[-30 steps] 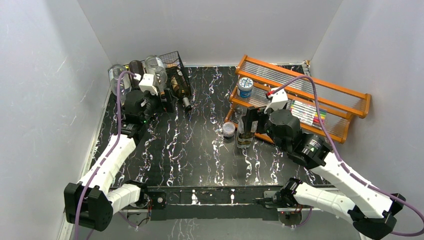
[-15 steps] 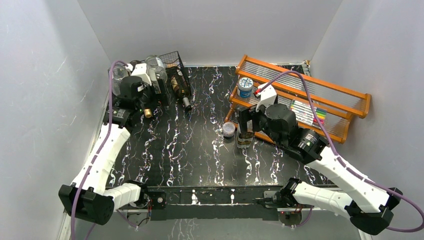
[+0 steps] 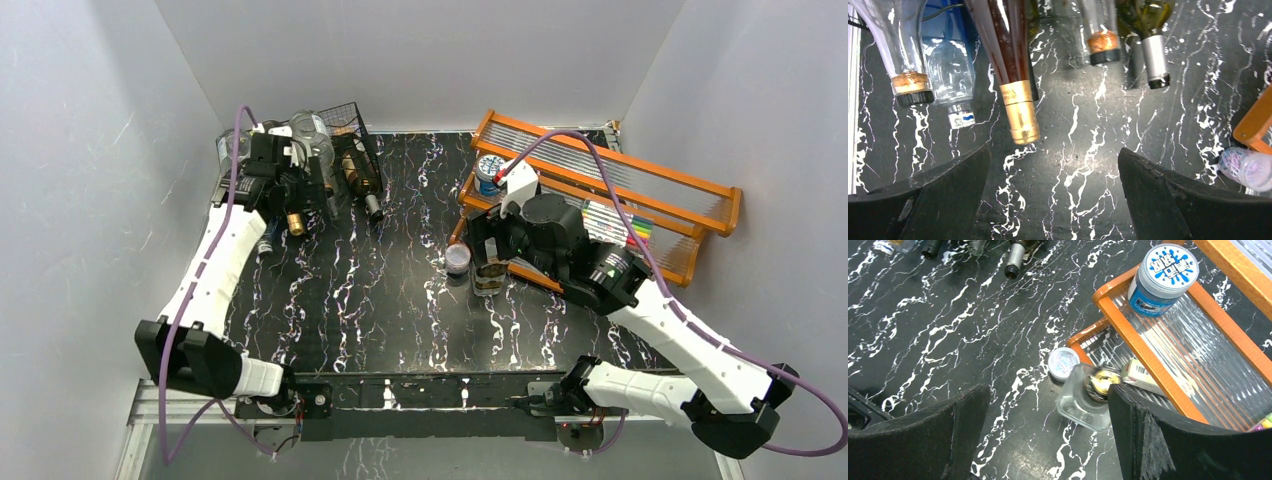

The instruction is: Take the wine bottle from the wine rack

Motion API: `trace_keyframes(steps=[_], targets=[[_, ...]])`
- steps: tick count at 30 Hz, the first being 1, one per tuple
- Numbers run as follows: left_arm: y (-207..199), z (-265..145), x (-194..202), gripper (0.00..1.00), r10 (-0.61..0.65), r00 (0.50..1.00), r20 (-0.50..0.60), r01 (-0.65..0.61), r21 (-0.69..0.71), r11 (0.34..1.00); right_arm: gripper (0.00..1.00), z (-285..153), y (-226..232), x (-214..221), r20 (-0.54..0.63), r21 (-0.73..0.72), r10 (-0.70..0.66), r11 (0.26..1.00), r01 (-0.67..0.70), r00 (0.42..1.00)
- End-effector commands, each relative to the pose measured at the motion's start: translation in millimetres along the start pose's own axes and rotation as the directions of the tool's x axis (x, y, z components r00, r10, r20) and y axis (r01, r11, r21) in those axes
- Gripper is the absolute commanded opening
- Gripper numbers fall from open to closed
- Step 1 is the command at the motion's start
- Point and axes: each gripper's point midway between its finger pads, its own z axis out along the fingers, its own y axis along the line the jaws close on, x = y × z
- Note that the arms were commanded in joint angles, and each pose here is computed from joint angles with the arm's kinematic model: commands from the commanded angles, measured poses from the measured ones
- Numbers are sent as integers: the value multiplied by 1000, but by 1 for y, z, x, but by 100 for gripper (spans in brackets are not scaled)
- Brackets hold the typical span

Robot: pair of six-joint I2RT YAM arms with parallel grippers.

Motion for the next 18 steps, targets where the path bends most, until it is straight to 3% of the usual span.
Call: trace_keyframes(steps=[1, 7, 18], targets=[[12, 7, -7, 98, -44, 999, -27, 44, -35, 998, 98, -21, 5, -32, 85, -53, 24, 998, -19, 996], [-7, 21, -8, 98, -61, 997, -38, 63, 61, 996, 98, -27, -6, -22, 59, -3, 24, 1000, -24, 998], [22, 34, 4, 98, -42, 997, -67, 38, -59, 998, 98, -40, -8, -38, 82, 1, 87, 996, -88, 993]])
